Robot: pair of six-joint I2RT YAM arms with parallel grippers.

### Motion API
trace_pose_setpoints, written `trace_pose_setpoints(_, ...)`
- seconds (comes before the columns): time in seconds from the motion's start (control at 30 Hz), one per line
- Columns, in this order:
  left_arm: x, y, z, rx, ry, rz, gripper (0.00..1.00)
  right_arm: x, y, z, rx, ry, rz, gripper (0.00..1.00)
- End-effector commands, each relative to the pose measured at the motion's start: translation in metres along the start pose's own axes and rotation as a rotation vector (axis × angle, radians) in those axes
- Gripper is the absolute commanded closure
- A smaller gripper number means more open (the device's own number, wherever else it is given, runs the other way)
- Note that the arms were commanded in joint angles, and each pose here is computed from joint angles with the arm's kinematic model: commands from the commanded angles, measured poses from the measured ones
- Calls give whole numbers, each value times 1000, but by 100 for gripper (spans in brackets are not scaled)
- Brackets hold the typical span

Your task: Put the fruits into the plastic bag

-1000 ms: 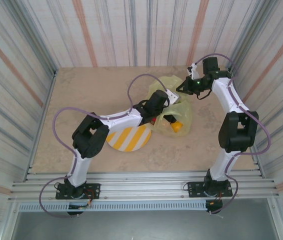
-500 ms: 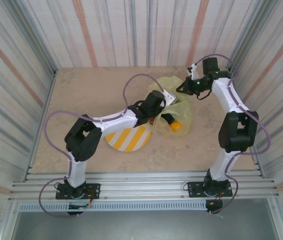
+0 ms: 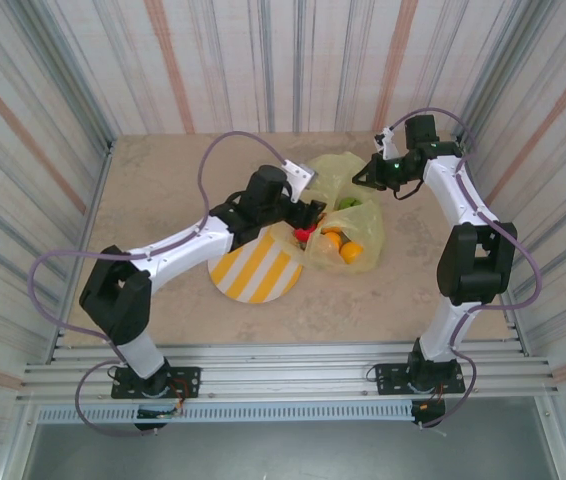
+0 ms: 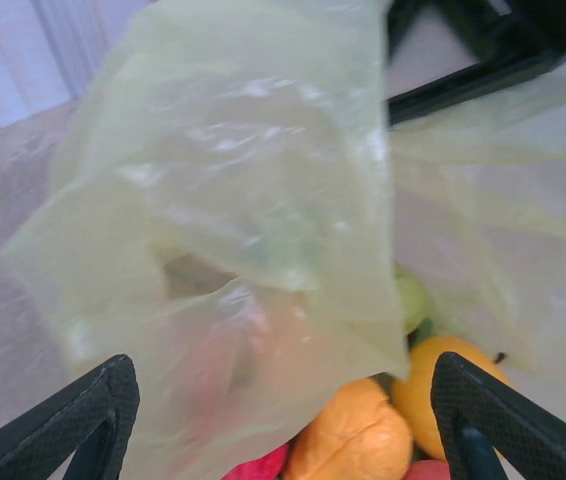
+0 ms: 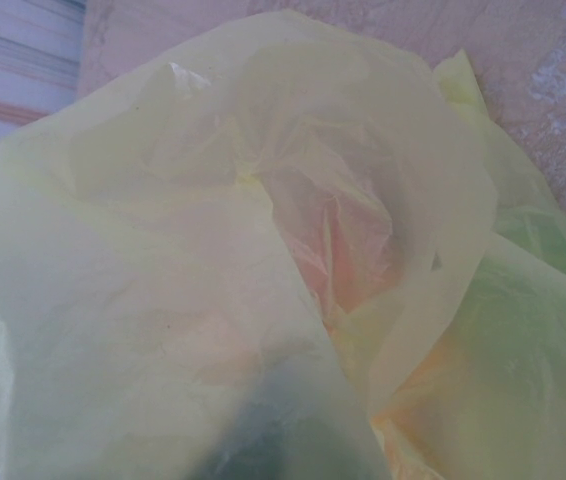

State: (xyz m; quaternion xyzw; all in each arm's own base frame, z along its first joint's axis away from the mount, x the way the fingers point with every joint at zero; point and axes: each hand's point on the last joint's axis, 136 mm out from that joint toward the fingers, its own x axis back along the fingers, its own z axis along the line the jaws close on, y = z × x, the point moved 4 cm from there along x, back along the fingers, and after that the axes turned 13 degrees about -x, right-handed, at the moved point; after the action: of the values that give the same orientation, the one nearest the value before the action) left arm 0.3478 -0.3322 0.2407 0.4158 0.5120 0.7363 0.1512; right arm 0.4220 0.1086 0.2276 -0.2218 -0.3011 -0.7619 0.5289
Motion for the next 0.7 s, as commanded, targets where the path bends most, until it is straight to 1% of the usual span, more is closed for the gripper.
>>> trace_pose_setpoints(0.0, 15, -3, 10, -23, 64, 20, 21, -8, -6, -5, 1, 3, 41, 100)
trace_pose_setpoints(0.1, 16, -13, 18, -35, 122, 67, 21, -9, -6, -6, -1, 3, 44, 100)
trace_pose_setpoints(0.2, 9, -20, 24, -37, 153, 117, 16, -10, -6, -5, -1, 4, 45, 100)
trace_pose_setpoints(0.27, 3, -22, 24, -36, 151, 144, 15, -10, -6, -5, 0, 4, 45, 100)
trace_pose_setpoints(0.37, -1, -22, 20, -43, 129, 142, 15, -8, -6, -5, 1, 1, 42, 100)
trace_pose_setpoints(0.47, -5, -23, 17, -72, 135, 146, 15, -8, -5, -6, -1, 1, 41, 100)
trace_pose_setpoints(0.6, -17, -32, 21, -95, 152, 205, 10, -9, -5, -5, 0, 5, 43, 100)
trace_pose_setpoints(0.67, -25, -36, 20, -106, 148, 215, 9, -9, -5, -5, -2, 5, 43, 100)
